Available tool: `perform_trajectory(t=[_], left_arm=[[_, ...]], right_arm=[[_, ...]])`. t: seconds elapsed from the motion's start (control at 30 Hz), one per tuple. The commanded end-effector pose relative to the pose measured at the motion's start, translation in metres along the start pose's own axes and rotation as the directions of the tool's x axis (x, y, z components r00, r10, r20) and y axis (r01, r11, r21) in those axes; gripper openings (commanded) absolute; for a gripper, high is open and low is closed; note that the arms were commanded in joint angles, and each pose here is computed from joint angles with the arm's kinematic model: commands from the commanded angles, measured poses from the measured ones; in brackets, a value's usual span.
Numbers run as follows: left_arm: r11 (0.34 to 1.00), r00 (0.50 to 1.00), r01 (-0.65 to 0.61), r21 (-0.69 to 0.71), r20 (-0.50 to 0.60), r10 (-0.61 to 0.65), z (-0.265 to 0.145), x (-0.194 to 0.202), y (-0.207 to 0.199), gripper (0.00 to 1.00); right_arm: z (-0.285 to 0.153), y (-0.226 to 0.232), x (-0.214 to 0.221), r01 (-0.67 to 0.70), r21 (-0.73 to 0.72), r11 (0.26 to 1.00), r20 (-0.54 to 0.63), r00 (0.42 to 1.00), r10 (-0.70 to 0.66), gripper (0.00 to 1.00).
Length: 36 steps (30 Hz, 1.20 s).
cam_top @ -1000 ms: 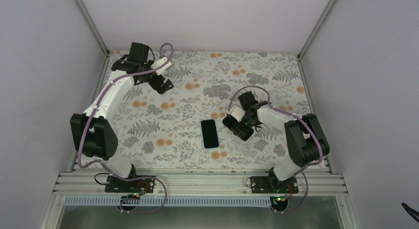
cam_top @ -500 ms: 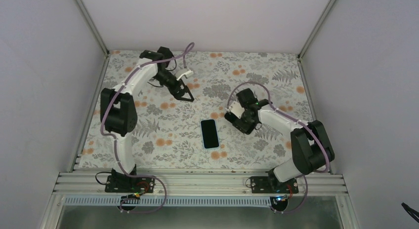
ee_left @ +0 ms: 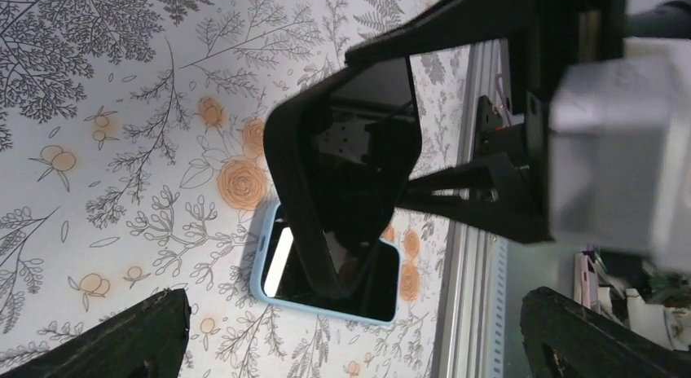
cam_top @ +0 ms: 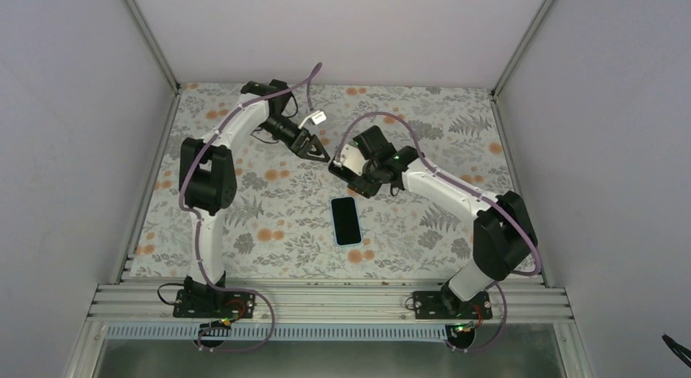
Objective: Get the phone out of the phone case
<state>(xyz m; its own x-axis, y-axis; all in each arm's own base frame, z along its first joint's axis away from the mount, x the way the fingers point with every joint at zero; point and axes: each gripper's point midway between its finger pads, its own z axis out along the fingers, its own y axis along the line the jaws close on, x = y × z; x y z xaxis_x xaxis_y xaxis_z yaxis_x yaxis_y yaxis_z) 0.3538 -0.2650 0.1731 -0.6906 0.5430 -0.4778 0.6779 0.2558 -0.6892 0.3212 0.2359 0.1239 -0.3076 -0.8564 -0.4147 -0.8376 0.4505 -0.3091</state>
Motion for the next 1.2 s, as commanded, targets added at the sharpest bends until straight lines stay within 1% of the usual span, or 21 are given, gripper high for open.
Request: perform_trajectory(t=[0.0, 0.23, 0.27, 0.33, 0.43, 0.5, 0.53, 0.67, 0.7, 0.8, 0.83, 0.87, 0.9, 0.93, 0.97, 1.03, 1.07, 1.17], left_arm=[[0.997, 0.999, 0.028, 0.067, 0.032, -0.030, 0.004, -0.008, -0.004, 1.00], [0.996, 0.998, 0.046, 0.082, 0.029, -0.049, 0.007, -0.008, -0.002, 1.00], [0.995, 0.998, 0.045, 0.090, 0.034, -0.048, 0.008, -0.009, -0.003, 0.98], [0.993, 0.998, 0.040, 0.110, 0.048, -0.045, 0.007, -0.011, -0.006, 0.90], [0.993, 0.998, 0.032, 0.116, 0.057, -0.038, 0.005, -0.013, -0.009, 0.73], [0.993, 0.998, 0.028, 0.116, 0.057, -0.035, 0.004, -0.012, -0.012, 0.58], [0.993, 0.998, 0.027, 0.116, 0.056, -0.034, 0.004, -0.010, -0.014, 0.54], [0.992, 0.998, 0.048, 0.116, 0.039, -0.053, 0.006, -0.001, -0.014, 0.53], [0.992, 0.998, 0.051, 0.119, 0.037, -0.056, 0.007, 0.000, -0.014, 0.50], [0.991, 0.998, 0.044, 0.129, 0.048, -0.050, 0.006, -0.003, -0.017, 0.29], [0.991, 0.998, 0.030, 0.128, 0.058, -0.037, 0.003, -0.006, -0.020, 0.19], [0.992, 0.998, 0.015, 0.127, 0.066, -0.024, 0.001, -0.009, -0.023, 0.15], [0.992, 0.997, -0.005, 0.127, 0.077, -0.004, -0.002, -0.013, -0.026, 0.10], [0.992, 0.996, -0.030, 0.126, 0.089, 0.018, -0.005, -0.016, -0.030, 0.09], [0.991, 0.994, -0.053, 0.122, 0.097, 0.041, -0.007, -0.019, -0.033, 0.08], [0.989, 0.990, -0.106, 0.103, 0.107, 0.095, -0.013, -0.021, -0.041, 0.06], [0.987, 0.987, -0.134, 0.088, 0.106, 0.124, -0.015, -0.021, -0.043, 0.04], [0.974, 0.972, -0.226, 0.002, 0.059, 0.225, -0.021, -0.011, -0.047, 0.02]], right_arm=[[-0.018, -0.006, -0.052, 0.010, 0.036, 0.999, 0.128, 0.992, -0.014, 0.59], [-0.018, 0.008, -0.080, 0.060, 0.034, 0.998, 0.159, 0.985, -0.065, 0.59], [-0.019, 0.008, -0.084, 0.064, 0.041, 0.997, 0.165, 0.984, -0.070, 0.59], [-0.020, 0.006, -0.089, 0.066, 0.056, 0.996, 0.184, 0.980, -0.075, 0.59], [-0.021, 0.001, -0.094, 0.060, 0.086, 0.994, 0.202, 0.976, -0.076, 0.58], [-0.023, -0.007, -0.098, 0.044, 0.128, 0.991, 0.215, 0.974, -0.071, 0.56], [-0.024, -0.010, -0.100, 0.038, 0.145, 0.989, 0.221, 0.973, -0.070, 0.56], [-0.036, -0.018, -0.107, 0.018, 0.178, 0.984, 0.259, 0.964, -0.064, 0.56], [-0.037, -0.019, -0.108, 0.018, 0.177, 0.984, 0.260, 0.963, -0.064, 0.56], [-0.035, -0.017, -0.107, 0.029, 0.171, 0.985, 0.253, 0.965, -0.072, 0.57], [-0.034, -0.015, -0.105, 0.034, 0.164, 0.986, 0.247, 0.966, -0.074, 0.60], [-0.033, -0.013, -0.103, 0.037, 0.157, 0.987, 0.242, 0.967, -0.075, 0.66], [-0.033, -0.011, -0.101, 0.041, 0.145, 0.989, 0.240, 0.968, -0.076, 0.78], [-0.034, -0.008, -0.099, 0.044, 0.127, 0.991, 0.235, 0.969, -0.074, 0.91], [-0.036, -0.004, -0.096, 0.046, 0.104, 0.993, 0.235, 0.969, -0.070, 0.99], [-0.043, 0.006, -0.086, 0.069, 0.027, 0.997, 0.228, 0.971, -0.073, 1.00], [-0.045, 0.010, -0.075, 0.074, -0.018, 0.997, 0.203, 0.977, -0.069, 1.00], [-0.061, 0.016, -0.048, 0.085, -0.158, 0.984, 0.187, 0.981, -0.054, 1.00]])
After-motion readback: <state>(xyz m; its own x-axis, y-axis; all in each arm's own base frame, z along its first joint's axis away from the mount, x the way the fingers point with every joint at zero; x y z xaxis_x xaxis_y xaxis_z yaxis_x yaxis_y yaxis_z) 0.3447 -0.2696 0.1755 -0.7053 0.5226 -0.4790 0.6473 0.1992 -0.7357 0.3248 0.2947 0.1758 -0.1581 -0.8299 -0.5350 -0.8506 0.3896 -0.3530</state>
